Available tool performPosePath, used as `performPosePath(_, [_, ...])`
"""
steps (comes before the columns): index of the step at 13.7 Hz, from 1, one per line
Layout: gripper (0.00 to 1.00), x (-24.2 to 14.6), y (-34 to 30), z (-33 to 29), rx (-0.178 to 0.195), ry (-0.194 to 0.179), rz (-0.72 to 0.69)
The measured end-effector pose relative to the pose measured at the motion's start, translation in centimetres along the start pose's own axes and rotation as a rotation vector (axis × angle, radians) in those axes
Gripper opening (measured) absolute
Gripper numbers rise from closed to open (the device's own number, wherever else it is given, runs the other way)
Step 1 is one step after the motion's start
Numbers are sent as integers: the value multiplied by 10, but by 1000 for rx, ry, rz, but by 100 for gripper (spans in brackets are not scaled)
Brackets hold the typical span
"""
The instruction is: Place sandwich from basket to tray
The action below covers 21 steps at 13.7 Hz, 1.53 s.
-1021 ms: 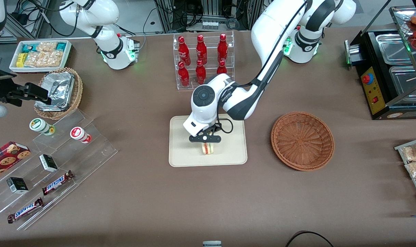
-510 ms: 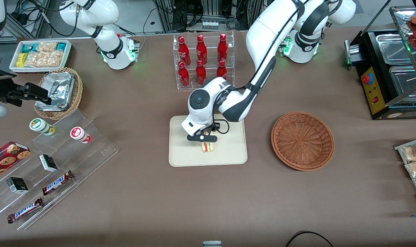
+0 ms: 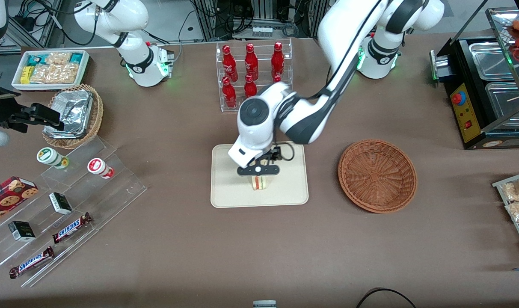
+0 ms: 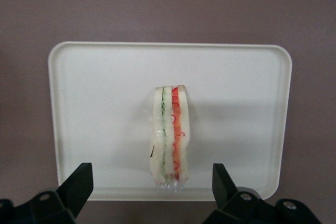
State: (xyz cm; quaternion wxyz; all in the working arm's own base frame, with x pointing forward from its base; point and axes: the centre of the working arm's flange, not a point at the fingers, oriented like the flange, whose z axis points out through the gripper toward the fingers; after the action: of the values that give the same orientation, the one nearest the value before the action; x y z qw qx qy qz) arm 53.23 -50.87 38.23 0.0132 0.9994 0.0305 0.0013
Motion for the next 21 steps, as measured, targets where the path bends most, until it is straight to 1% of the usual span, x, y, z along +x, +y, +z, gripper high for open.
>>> performPosePath(2, [100, 13, -39, -75, -4, 19, -54])
performPosePath(4, [100, 26, -93, -136, -7, 37, -123])
performPosePath(6, [100, 32, -158, -179, -6, 52, -177])
performPosePath(7, [100, 31, -194, -195, -2, 58, -174])
performPosePath(10, [100, 18, -286, -224, 13, 67, -140])
performPosePath(13, [100, 11, -361, -238, 37, 44, -67])
performPosePath(17, [100, 11, -435, -254, 49, 17, 26])
performPosePath(19, [100, 11, -468, -262, 49, 18, 52])
performPosePath(21, [100, 12, -483, -266, 46, 26, 53])
